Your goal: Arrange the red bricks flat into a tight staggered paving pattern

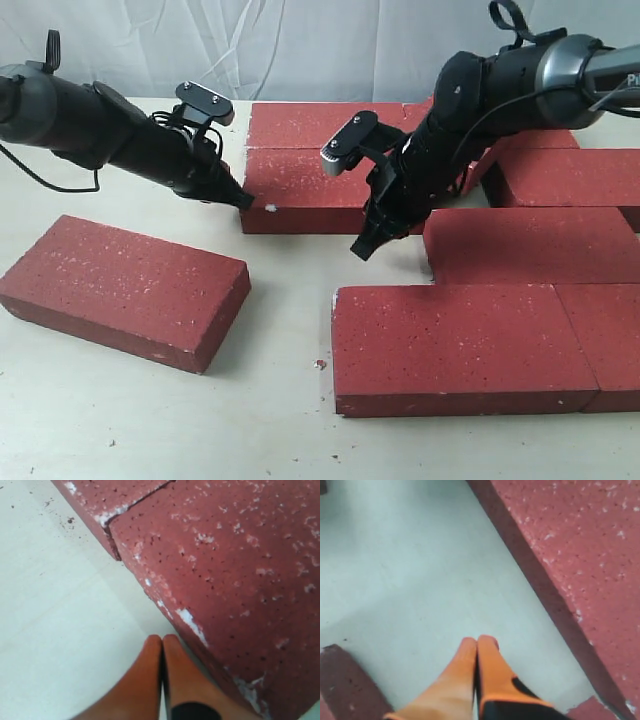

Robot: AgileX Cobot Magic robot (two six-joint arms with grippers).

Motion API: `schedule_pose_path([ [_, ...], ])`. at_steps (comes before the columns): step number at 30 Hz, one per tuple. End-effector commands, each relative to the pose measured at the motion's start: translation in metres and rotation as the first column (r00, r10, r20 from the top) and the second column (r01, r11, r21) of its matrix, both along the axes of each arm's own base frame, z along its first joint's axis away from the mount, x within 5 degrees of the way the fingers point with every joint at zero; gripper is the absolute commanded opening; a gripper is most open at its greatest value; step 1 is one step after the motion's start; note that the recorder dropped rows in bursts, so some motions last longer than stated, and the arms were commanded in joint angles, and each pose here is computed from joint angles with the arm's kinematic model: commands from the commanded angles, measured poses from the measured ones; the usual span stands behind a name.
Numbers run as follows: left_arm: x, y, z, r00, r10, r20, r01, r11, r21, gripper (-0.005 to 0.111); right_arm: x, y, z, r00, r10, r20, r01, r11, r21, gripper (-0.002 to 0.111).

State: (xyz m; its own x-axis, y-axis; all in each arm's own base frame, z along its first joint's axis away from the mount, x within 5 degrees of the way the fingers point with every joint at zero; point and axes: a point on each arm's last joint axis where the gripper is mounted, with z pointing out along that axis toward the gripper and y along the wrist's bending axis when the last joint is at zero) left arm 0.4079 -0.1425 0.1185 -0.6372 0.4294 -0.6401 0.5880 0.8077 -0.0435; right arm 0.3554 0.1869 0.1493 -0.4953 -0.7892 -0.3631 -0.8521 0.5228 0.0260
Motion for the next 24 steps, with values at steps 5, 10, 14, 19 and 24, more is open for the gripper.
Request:
schedule_pose_path([
  [5,-0.001,-0.005,-0.001,1.000,-0.022,-0.008,0.022,1.000,-0.003,0.000,0.020,0.001,-0.017,0.988,-0.041,0.148,0.040,0.999,0.009,-0.001],
  [10,-0.001,-0.018,-0.018,0.999,-0.035,0.004,0.035,0.999,0.037,0.000,0.025,0.002,-0.016,0.977,-0.059,0.207,0.055,0.998,0.023,-0.001],
  [14,-0.002,-0.025,-0.018,0.999,-0.047,0.013,0.047,0.998,0.041,0.000,0.023,0.002,-0.017,0.983,-0.055,0.177,0.052,0.998,0.018,-0.001],
  [19,-0.003,-0.027,-0.018,0.999,-0.049,0.015,0.048,0.998,0.043,0.000,0.009,-0.001,0.016,0.992,-0.020,0.125,0.017,1.000,0.026,-0.001],
  [24,-0.003,-0.027,-0.018,0.999,-0.049,0.015,0.048,0.998,0.043,0.000,-0.005,-0.005,0.049,0.994,0.011,0.112,-0.015,0.999,0.033,-0.001],
])
